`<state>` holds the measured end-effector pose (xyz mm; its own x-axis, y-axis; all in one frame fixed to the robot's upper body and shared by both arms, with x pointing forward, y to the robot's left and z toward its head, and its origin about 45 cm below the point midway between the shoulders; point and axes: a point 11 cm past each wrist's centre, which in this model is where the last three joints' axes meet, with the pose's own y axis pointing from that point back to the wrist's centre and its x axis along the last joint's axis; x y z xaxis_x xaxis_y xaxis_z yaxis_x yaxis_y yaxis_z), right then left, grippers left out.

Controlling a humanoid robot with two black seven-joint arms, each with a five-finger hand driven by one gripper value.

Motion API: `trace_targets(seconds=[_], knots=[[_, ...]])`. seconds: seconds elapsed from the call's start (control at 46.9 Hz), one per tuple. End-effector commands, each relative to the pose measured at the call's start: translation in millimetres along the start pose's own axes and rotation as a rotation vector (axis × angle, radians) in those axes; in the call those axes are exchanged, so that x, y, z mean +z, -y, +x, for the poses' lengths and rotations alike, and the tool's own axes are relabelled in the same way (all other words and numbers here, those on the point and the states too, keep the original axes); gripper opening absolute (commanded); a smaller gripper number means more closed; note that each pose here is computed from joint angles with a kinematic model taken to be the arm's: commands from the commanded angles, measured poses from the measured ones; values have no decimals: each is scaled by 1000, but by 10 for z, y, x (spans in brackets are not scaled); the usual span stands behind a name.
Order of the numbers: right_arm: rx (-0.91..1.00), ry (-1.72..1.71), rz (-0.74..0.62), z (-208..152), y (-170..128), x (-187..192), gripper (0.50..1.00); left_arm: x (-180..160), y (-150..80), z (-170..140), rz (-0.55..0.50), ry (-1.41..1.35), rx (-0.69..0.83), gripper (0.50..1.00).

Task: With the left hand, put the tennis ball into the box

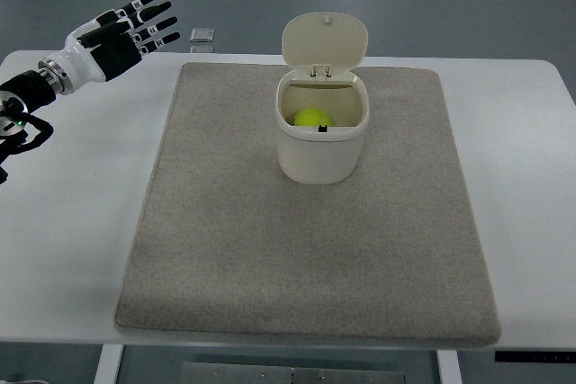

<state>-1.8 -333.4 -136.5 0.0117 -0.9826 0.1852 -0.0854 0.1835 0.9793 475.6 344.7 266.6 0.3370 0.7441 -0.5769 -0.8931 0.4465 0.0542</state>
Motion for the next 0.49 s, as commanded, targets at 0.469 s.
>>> trace_targets(seconds=[0.469], knots=[[0,0,0,0,0,1,901,-32,-48,54,-3,-51,8,992]])
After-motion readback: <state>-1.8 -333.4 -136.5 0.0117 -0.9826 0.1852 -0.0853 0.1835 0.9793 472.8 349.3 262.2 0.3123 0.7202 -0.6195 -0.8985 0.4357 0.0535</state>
